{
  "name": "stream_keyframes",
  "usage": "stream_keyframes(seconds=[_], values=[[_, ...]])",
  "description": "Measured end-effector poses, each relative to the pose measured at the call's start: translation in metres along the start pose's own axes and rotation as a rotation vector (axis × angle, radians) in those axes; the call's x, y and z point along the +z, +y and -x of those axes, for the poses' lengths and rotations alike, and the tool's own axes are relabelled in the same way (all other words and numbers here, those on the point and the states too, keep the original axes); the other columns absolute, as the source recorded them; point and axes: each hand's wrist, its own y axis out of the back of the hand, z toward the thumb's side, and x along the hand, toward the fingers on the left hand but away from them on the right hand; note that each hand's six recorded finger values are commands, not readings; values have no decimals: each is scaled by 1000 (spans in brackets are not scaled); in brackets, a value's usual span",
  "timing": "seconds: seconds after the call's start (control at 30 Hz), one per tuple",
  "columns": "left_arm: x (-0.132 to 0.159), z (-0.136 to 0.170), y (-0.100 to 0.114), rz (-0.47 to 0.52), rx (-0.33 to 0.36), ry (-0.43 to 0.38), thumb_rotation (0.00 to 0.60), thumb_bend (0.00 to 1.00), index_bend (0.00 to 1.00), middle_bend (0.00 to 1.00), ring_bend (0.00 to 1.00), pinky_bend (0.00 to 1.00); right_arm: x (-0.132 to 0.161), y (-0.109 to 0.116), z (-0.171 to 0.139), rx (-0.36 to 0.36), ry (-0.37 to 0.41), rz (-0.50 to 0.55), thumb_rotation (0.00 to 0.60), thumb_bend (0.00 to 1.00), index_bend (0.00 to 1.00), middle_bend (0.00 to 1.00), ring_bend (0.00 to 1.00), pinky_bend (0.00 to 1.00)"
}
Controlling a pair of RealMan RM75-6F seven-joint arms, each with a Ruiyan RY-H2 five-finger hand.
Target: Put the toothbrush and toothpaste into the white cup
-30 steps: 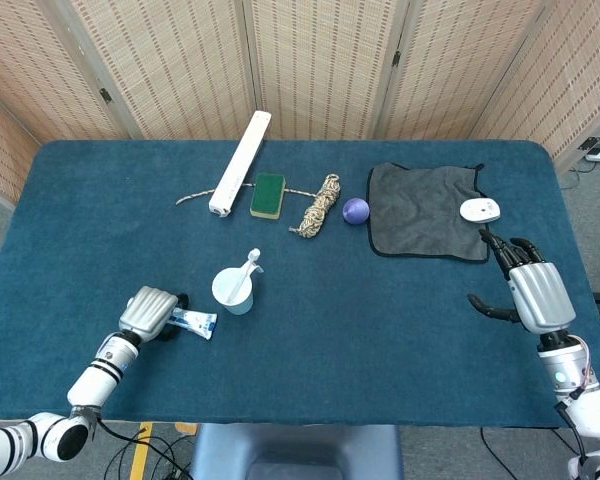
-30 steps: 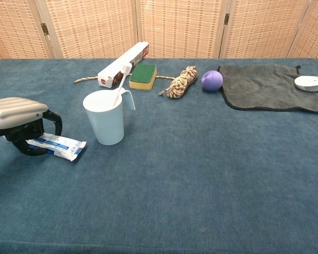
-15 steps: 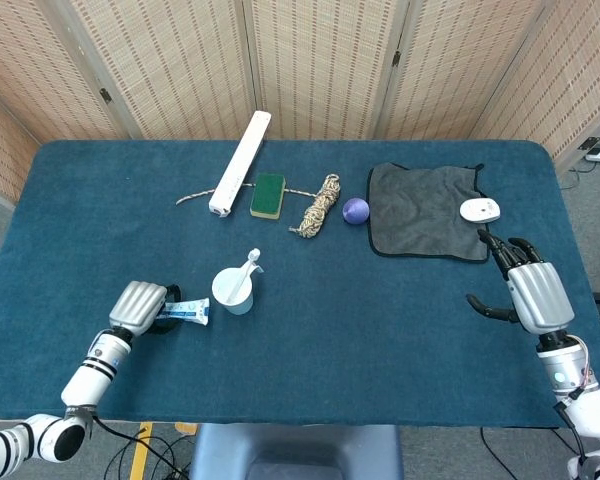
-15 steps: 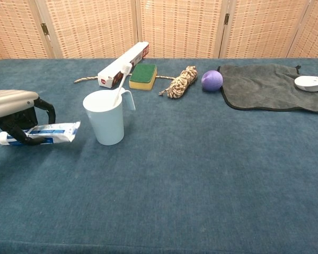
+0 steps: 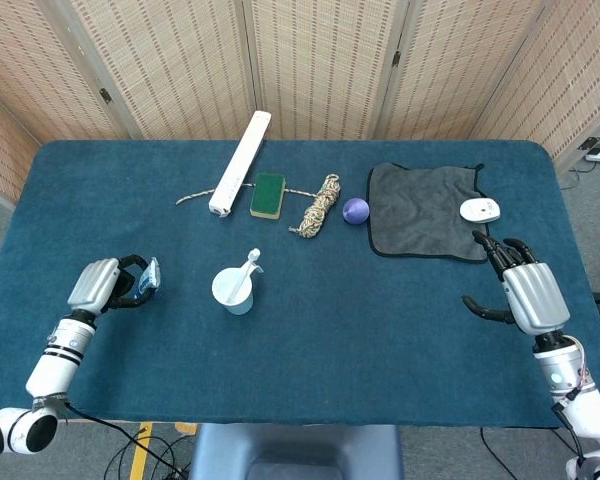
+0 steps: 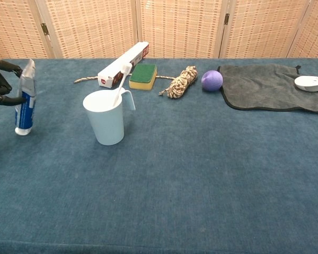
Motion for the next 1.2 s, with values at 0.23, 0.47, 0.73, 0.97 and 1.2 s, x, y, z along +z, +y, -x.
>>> stream_keyframes(seconds=[0.23,0.47,0.73,0.97,1.2], values=[[-1,0,24,266,25,-28,600,366,652,1000,862,825,2,3,-1,-7,5,-3,600,165,0,205,343,199],[35,6,46,397,12,-174,600,366,648,1000,860,825,7,9,3,-23,30,-26,600,165,0,205,343,199],[82,14,56,416,-16,-303,600,366,645,1000,857,825,17,18,8,-50,64,-50,600,169,0,205,343,199],[114,17,49,458,-86,-366,600,366,644,1000,852,824,14,19,5,-51,56,-46,600,177,0,205,343,199],[134,13,31,439,-130,-400,600,366,644,1000,852,825,7,20,-1,-51,39,-45,600,178,0,205,343,199]])
